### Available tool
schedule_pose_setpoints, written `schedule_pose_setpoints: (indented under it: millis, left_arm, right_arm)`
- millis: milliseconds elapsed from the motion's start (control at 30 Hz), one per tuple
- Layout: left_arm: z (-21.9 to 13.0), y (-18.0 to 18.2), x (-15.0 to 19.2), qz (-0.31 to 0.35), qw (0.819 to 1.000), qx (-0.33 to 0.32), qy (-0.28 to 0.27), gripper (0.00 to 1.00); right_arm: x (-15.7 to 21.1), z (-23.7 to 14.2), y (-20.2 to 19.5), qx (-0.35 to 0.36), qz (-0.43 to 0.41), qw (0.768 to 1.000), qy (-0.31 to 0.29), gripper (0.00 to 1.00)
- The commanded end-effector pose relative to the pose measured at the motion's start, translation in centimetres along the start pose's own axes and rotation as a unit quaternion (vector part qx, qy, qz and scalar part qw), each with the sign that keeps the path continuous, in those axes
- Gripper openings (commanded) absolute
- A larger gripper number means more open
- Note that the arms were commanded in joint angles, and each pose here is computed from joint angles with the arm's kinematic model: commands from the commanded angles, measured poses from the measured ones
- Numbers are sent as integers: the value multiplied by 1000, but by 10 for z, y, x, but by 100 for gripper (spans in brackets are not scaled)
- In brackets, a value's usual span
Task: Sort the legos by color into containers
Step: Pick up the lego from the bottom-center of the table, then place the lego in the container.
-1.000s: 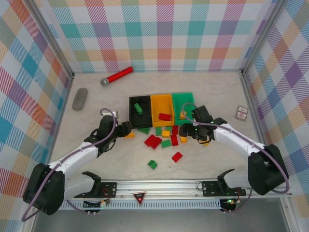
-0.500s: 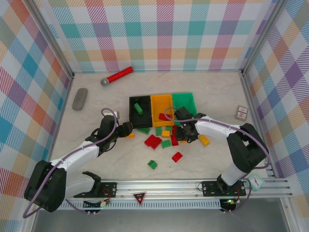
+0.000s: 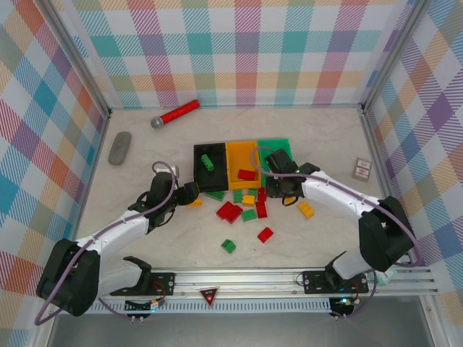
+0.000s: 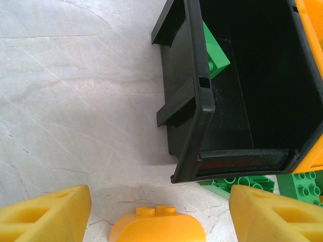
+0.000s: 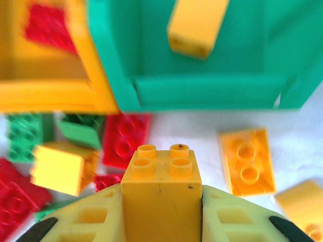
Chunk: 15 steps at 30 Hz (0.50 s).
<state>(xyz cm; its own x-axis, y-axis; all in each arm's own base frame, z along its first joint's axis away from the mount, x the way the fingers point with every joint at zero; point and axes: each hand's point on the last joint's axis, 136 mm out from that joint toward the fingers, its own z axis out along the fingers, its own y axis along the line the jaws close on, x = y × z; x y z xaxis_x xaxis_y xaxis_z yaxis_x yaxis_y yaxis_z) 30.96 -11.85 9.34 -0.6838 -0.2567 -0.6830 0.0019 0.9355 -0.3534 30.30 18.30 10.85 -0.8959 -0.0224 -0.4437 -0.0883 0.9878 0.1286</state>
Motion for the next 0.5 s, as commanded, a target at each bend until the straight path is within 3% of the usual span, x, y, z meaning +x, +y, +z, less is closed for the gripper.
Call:
schedule_pose_setpoints:
  millis: [0, 333, 367, 467]
  left_arm:
    - [-1, -6, -13, -6, 1000, 12, -11, 72]
    - [1, -6, -11, -5, 1000, 11, -5, 73]
    - [2, -6, -12, -4, 1000, 10, -4, 73]
    - [2, -6, -11, -4, 1000, 9, -3, 73]
  right_arm:
    - [-39, -11, -5, 4, -5, 999, -45, 31]
    - [-106, 20, -20, 17, 11, 998, -55, 35]
    - [-109, 23, -20, 20, 11, 998, -53, 37]
    - [-114, 26, -19, 23, 12, 998, -50, 55]
